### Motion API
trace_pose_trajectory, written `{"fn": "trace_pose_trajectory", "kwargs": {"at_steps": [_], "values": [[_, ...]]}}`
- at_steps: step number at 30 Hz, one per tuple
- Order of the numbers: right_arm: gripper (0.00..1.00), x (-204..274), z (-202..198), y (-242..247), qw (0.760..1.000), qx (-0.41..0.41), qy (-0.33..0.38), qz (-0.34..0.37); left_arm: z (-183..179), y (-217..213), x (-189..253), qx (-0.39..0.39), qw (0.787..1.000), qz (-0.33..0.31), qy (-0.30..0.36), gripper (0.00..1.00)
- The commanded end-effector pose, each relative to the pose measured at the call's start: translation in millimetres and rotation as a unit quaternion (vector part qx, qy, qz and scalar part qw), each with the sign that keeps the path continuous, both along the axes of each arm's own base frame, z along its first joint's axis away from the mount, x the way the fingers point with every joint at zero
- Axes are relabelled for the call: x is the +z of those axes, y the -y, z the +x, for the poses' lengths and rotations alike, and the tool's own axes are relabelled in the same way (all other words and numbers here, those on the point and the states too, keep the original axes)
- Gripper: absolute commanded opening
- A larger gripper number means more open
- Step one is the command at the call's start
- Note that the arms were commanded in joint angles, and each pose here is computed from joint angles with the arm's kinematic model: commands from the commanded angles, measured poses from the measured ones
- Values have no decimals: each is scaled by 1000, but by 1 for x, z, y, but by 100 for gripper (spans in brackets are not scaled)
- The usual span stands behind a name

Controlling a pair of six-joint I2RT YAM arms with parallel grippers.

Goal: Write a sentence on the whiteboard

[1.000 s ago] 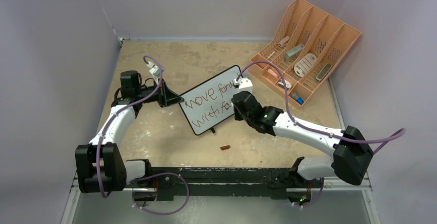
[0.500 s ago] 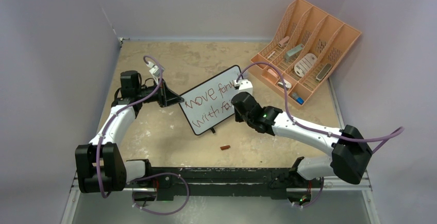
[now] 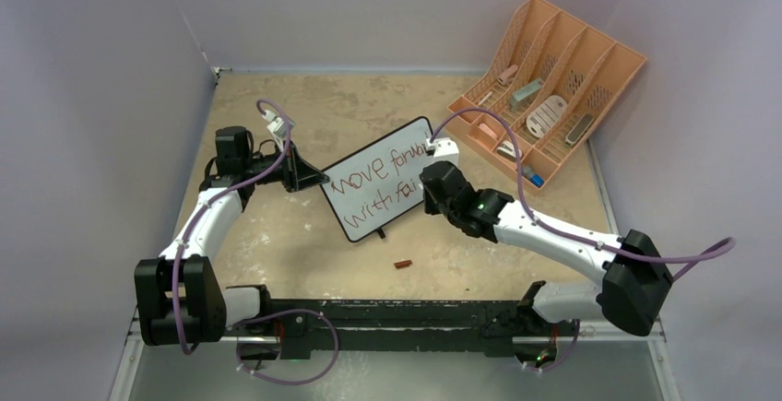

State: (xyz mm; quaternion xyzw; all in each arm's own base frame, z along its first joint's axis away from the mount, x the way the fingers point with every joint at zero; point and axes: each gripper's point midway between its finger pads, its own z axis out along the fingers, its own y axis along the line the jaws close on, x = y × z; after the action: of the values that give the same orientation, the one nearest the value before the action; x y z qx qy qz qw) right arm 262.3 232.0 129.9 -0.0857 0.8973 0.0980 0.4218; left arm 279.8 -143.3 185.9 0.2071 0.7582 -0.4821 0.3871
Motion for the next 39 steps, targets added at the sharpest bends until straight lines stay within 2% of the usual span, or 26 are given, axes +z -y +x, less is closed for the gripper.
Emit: {"fn": "trace_pose_trajectory", "kwargs": {"at_steps": [1, 19, 39], "values": [[0, 25, 13, -1, 999, -10, 33, 20, 4, -3, 11, 1, 999, 5, 34, 0], [0, 20, 19, -10, 999, 9, 34, 23, 4, -3, 10, 0, 999, 5, 33, 0], [0, 27, 36, 7, 999, -11, 52, 10, 4, -3, 11, 1, 999, 5, 34, 0]]}}
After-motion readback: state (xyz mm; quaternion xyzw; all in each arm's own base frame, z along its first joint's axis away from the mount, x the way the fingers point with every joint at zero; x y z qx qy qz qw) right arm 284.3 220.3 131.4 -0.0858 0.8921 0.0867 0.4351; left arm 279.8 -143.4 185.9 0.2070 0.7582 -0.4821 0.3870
